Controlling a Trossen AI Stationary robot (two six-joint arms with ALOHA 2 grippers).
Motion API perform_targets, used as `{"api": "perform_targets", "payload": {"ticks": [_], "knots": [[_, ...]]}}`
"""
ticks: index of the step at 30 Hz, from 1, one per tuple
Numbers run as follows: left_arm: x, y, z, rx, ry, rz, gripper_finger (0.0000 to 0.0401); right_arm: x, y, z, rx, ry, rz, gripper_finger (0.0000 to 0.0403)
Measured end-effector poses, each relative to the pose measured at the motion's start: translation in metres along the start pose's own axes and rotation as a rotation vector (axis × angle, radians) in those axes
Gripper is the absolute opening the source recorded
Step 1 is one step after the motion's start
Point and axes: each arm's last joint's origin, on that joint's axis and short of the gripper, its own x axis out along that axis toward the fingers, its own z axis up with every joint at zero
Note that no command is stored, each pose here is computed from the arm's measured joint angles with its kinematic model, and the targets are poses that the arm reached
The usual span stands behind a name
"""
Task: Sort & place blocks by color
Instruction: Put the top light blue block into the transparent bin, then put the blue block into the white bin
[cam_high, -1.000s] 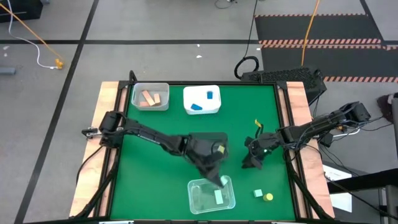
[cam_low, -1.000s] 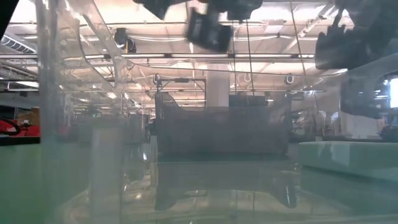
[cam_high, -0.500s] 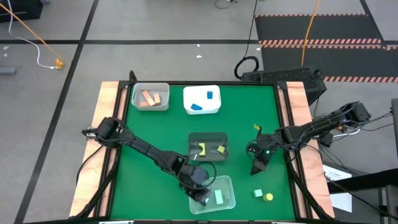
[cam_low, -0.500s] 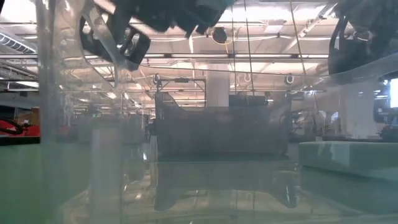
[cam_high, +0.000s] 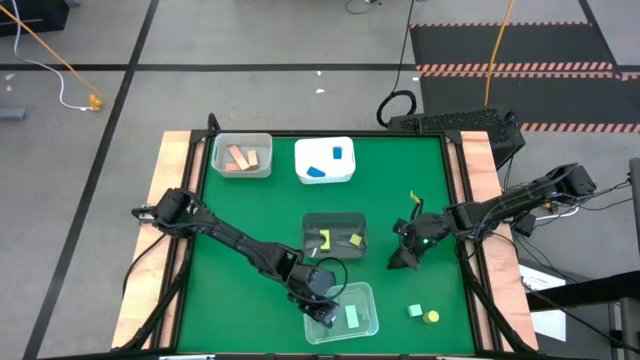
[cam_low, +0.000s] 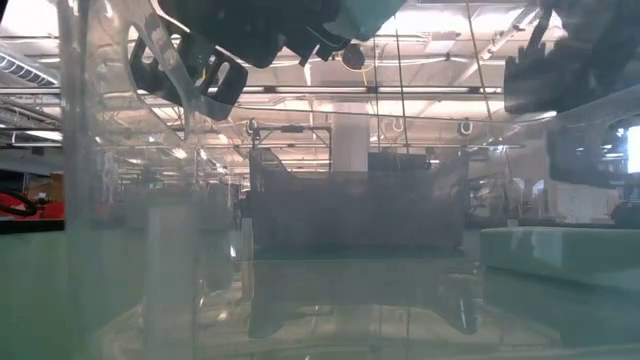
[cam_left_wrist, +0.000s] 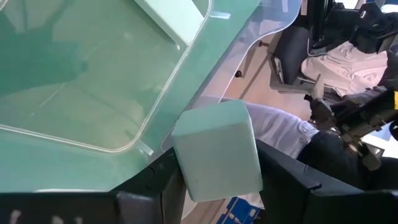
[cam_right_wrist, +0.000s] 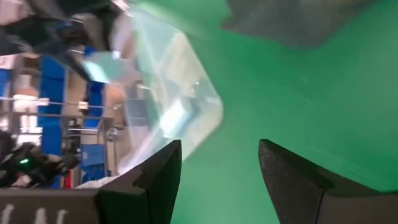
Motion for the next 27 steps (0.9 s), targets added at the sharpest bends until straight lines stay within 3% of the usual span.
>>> {"api": "perform_targets", "payload": {"ticks": [5, 10, 12, 16, 18, 20, 27], "knots": [[0.000, -0.001, 0.000, 0.007, -0.008, -0.013, 0.0205, 0.000, 0.005, 0.004, -0.100, -0.034, 0.051, 0.0203], [-0.002, -0.008, 0.004, 0.040, -0.024, -0.083, 0.0244, -0.004, 0.011, 0.011, -0.211, -0.018, -0.019, 0.0203], [-0.004, -0.013, 0.008, 0.058, -0.039, -0.134, 0.0255, -0.009, 0.017, 0.015, -0.285, 0.008, -0.112, 0.0203], [-0.009, -0.021, 0.017, 0.092, -0.071, -0.230, 0.0269, -0.028, 0.031, 0.021, -0.472, 0.074, -0.402, 0.0203], [-0.012, -0.024, 0.022, 0.101, -0.087, -0.264, 0.0270, -0.039, 0.035, 0.021, -0.503, 0.117, -0.527, 0.0203], [-0.015, -0.024, 0.027, 0.101, -0.099, -0.276, 0.0270, -0.046, 0.033, 0.018, -0.446, 0.159, -0.606, 0.0203], [-0.022, -0.021, 0.042, 0.079, -0.132, -0.281, 0.0271, -0.049, 0.005, 0.000, 0.156, 0.104, -0.831, 0.0203]]}}
